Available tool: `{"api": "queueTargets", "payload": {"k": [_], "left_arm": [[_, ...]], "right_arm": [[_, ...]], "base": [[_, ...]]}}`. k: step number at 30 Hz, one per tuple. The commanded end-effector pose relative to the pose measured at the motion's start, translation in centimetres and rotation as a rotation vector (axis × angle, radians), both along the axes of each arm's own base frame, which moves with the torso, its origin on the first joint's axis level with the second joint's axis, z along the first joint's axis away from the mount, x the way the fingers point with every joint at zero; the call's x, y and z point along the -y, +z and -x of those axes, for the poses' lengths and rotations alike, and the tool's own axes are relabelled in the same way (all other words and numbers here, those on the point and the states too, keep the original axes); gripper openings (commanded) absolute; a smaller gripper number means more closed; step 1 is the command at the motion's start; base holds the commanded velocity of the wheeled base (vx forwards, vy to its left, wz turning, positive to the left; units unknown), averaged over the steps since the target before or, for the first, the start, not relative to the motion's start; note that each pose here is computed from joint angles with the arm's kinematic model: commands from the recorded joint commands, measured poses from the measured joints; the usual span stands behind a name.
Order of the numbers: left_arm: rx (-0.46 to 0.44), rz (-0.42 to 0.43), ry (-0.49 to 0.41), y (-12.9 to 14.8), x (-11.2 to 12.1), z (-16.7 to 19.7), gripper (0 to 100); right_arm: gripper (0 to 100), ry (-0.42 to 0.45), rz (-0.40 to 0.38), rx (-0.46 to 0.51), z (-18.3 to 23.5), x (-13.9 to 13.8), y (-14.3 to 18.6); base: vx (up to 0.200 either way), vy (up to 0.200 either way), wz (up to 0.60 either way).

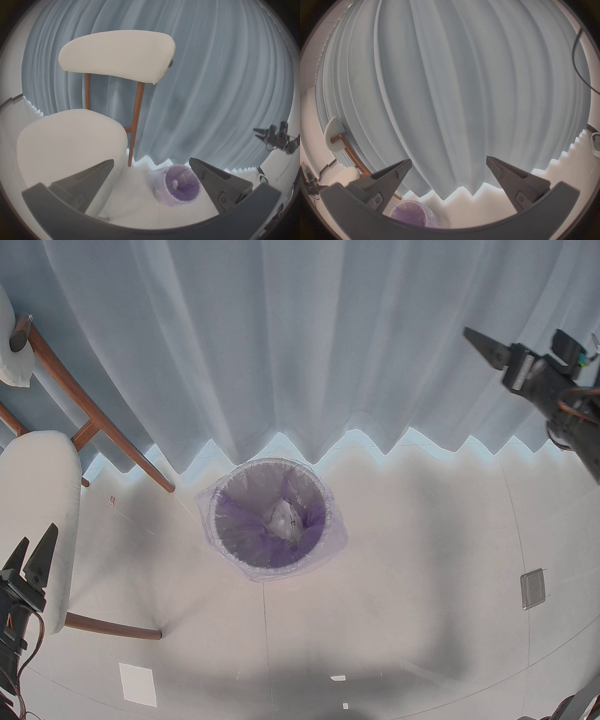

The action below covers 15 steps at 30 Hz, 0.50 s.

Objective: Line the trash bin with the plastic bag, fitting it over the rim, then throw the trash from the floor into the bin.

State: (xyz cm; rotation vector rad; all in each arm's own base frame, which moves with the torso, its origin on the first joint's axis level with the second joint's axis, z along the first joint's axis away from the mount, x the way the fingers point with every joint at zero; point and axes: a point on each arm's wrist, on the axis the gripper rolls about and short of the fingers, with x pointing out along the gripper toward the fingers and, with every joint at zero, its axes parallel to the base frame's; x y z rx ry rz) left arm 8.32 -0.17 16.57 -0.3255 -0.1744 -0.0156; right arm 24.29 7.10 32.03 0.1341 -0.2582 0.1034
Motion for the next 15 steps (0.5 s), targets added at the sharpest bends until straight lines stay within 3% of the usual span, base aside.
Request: {"api": "queueTargets", "payload": {"k": [1, 8, 15], "left_arm": [[0.032, -0.168, -0.053, -0.4, 0.0, 4.4, 100], [-0.072, -0.167, -0.070, -1.4, 0.0, 7.5, 100], [-0.053, -0.175, -0.114, -2.4, 0.0, 9.0, 100]], "right_arm": [[100, -0.126, 0.017, 0.004, 16.4, 6.1, -2.9], [100, -0.134, 0.076, -0.065, 21.2, 7.0, -8.7], [100, -0.130, 0.118, -0.138, 23.5, 7.4, -13.6]], "base": [[0.000, 0.000, 0.00], [0.000, 0.000, 0.00], [0.000, 0.000, 0.00]]}}
